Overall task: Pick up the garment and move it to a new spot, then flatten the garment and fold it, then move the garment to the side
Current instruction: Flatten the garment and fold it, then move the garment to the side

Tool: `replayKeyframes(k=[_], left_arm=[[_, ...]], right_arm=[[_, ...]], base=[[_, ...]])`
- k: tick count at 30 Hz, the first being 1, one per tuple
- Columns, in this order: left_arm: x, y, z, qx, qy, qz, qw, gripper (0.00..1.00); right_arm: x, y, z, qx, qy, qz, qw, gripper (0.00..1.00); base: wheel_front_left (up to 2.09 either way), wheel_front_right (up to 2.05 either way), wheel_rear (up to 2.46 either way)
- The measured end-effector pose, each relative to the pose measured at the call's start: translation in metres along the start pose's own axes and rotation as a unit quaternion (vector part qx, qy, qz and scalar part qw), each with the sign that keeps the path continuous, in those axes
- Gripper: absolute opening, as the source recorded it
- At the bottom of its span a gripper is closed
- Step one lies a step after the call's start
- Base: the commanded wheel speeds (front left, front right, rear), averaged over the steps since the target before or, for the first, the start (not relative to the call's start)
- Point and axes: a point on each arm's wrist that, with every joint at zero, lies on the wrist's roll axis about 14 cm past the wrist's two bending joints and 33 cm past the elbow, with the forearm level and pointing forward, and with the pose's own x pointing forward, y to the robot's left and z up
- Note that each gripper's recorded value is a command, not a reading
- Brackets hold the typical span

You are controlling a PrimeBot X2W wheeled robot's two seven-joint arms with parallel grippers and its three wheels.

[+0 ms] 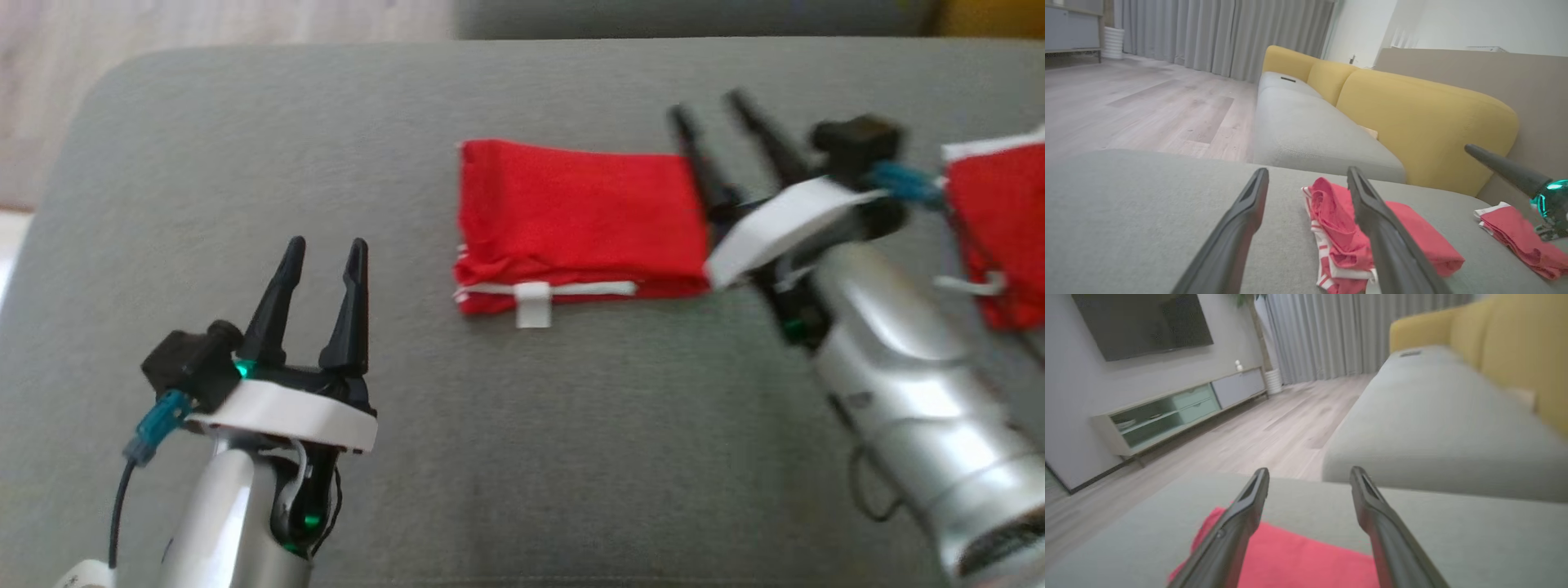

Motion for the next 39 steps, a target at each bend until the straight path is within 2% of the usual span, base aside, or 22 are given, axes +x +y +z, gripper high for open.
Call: replayKeyframes(k=[3,8,14,20,29,39], left_arm=[[0.007,-0.013,0.0,-0.002,-0.002,-0.02,1.0,1.0],[0.016,-0.025,0.006,-0.004,-0.013,-0.037,0.999,1.0],[0.018,-0.037,0.005,-0.002,-0.014,-0.055,0.998,1.0],[0.011,-0.037,-0.007,0.002,0.005,-0.054,0.999,1.0],[0.009,-0.033,-0.013,0.002,0.013,-0.046,0.999,1.0],[0.01,-0.029,-0.024,0.001,0.027,-0.044,0.999,1.0]], right_arm=[[-0.025,-0.038,0.019,-0.04,-0.033,-0.045,0.998,1.0],[-0.076,-0.069,0.009,-0.064,-0.045,-0.112,0.991,1.0],[-0.115,-0.081,0.009,-0.059,-0.074,-0.175,0.98,1.0],[-0.14,-0.085,-0.008,-0.049,-0.066,-0.214,0.973,1.0],[-0.138,-0.083,-0.013,-0.051,-0.062,-0.214,0.974,1.0],[-0.112,-0.083,-0.034,-0.056,-0.02,-0.196,0.979,1.0]], base=[[0.0,0.0,0.0],[0.0,0.0,0.0],[0.0,0.0,0.0],[0.0,0.0,0.0],[0.0,0.0,0.0],[0.0,0.0,0.0]])
